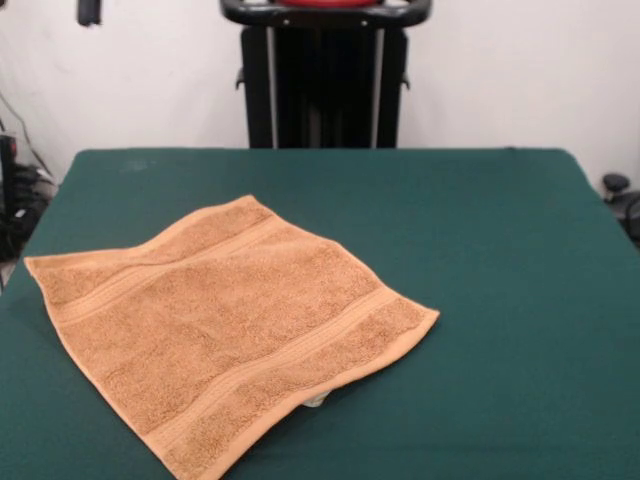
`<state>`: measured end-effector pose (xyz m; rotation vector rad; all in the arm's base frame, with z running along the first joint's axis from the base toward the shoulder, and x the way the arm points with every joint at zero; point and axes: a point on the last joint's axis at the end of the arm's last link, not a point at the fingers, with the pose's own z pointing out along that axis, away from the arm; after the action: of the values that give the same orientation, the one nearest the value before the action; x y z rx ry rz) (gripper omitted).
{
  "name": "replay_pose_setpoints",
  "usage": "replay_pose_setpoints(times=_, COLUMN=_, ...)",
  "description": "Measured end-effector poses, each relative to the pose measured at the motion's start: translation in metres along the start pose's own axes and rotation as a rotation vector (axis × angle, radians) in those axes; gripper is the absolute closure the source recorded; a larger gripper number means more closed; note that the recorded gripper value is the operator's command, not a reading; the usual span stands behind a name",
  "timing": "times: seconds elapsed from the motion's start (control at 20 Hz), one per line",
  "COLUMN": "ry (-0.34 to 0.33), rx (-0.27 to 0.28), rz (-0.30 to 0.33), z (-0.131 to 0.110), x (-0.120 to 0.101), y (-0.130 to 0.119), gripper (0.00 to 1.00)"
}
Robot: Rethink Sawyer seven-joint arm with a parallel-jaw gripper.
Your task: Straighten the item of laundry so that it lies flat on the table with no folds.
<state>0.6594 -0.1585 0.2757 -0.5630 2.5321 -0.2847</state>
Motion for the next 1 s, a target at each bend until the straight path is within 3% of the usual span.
replay_pose_setpoints(times=0.45, ry=0.017, rx=-0.067, rz=0.005, z=0.010, x=0.002, y=0.034, gripper=0.00)
replay_pose_setpoints(times=0.7, ry=0.017, rx=-0.076, rz=0.026, z=0.010, x=0.001, y=0.035, gripper=0.00)
replay_pose_setpoints(times=1.0, ry=0.017, rx=-0.109, rz=0.100, z=0.016, x=0.001, y=0.034, gripper=0.00)
